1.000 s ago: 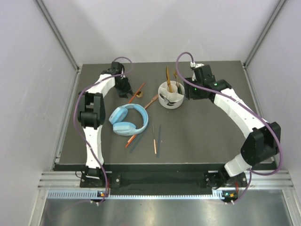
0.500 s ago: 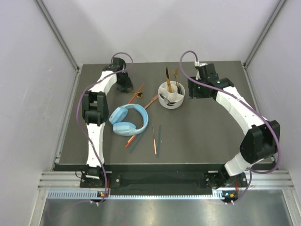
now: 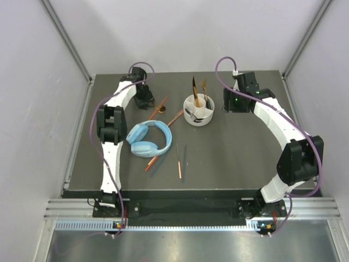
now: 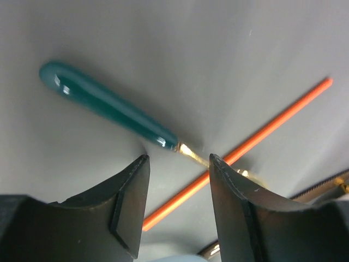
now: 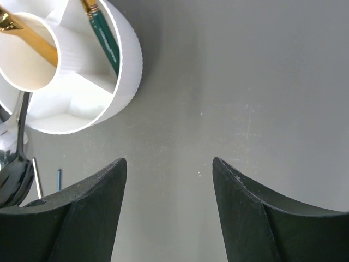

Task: Sort the eating utensils into containers
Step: Pick up the spoon from the center of the board.

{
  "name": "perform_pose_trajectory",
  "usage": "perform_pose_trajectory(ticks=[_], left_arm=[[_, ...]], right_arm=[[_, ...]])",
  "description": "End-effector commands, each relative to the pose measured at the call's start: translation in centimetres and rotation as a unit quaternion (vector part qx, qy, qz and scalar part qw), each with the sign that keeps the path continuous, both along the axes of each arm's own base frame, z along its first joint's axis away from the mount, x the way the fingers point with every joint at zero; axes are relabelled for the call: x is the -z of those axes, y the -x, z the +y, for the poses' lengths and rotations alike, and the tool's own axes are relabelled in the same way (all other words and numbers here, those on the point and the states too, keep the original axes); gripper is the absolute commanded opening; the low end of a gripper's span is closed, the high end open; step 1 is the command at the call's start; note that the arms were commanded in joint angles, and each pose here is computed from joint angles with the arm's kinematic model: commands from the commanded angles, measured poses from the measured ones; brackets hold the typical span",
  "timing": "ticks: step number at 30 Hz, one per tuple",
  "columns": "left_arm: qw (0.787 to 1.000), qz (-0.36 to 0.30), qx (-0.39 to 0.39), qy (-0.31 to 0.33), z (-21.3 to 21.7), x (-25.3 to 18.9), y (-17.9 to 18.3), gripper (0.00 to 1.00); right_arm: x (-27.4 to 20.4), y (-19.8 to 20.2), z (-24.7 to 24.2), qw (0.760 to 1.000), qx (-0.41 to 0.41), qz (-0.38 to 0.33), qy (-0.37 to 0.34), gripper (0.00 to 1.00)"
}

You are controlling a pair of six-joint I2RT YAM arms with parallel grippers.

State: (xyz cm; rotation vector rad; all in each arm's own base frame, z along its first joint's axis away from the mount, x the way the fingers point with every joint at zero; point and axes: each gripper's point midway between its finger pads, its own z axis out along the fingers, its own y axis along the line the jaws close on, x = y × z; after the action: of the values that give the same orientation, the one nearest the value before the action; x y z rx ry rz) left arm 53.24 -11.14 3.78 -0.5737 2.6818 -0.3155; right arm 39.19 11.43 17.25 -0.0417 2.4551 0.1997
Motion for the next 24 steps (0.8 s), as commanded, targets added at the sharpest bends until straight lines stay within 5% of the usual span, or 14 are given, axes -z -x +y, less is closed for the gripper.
perform_pose_trajectory(ticks=[1, 21, 24], left_arm=[[1.0, 0.008, -0.01, -0.018, 0.2, 0.0, -0.7, 0.54], [0.984, 0.147, -0.068, -0.069, -0.2, 4.4, 4.8, 0.5], [0.979, 0.163, -0.104, -0.06, -0.5, 5.8, 4.9, 0.42]], right_arm=[[-1.2, -1.3, -0.3, 1.0, 0.001, -0.02, -0.02, 0.64], [-0.8, -0.5, -3.7, 0.996, 0.039, -0.018, -0.083, 0.65], [-0.2, 0.1, -3.9, 0.995, 0.042, -0.01, -0.091, 0.65]])
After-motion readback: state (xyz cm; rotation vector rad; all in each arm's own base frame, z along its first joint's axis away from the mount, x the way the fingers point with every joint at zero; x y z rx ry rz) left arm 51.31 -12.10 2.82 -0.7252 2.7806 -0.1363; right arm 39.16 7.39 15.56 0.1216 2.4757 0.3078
